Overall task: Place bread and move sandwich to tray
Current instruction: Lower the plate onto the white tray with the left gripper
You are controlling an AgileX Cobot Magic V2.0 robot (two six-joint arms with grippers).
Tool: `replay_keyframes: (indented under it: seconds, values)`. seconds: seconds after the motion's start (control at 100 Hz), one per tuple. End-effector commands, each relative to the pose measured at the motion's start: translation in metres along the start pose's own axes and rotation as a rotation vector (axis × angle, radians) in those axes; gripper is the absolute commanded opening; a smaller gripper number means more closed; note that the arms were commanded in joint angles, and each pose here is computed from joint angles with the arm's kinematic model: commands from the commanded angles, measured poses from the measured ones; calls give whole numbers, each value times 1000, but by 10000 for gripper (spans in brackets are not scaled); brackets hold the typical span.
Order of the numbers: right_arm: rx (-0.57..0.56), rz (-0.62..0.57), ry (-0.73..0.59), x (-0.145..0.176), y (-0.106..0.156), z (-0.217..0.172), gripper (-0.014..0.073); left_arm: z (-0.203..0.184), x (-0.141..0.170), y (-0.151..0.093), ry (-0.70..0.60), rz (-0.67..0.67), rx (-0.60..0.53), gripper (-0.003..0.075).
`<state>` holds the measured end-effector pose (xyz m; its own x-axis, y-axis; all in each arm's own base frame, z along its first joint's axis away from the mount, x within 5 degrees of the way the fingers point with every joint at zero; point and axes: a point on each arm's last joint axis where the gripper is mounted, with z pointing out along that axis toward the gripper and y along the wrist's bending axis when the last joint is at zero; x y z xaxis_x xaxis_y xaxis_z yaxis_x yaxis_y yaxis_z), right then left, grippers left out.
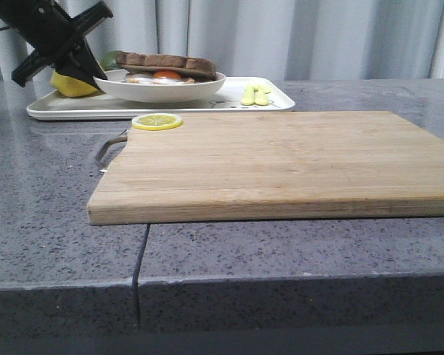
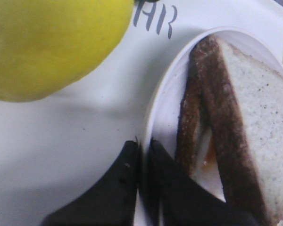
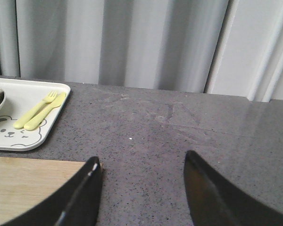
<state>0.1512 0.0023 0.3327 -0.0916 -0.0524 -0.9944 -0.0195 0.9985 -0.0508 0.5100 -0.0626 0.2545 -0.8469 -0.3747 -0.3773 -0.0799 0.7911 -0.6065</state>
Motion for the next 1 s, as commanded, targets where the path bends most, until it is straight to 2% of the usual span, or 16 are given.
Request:
replay_keyframes:
  seconds: [0.0,0.74,0.83,0.99]
  values:
    - [7,-9,-122,-18,-1,-3,400,-31,-12,-33,-119,1,98,-20]
    - [7,-9,-122,-18,-1,-3,400,-22,-12,-27,-116,1,92,-13]
    - [7,-9,-122,-18,-1,-3,400,-23,-12,-28,-115,40,93,44]
    - [7,-9,-122,-18,-1,-3,400,-30,-14,-34,-116,98,103,245]
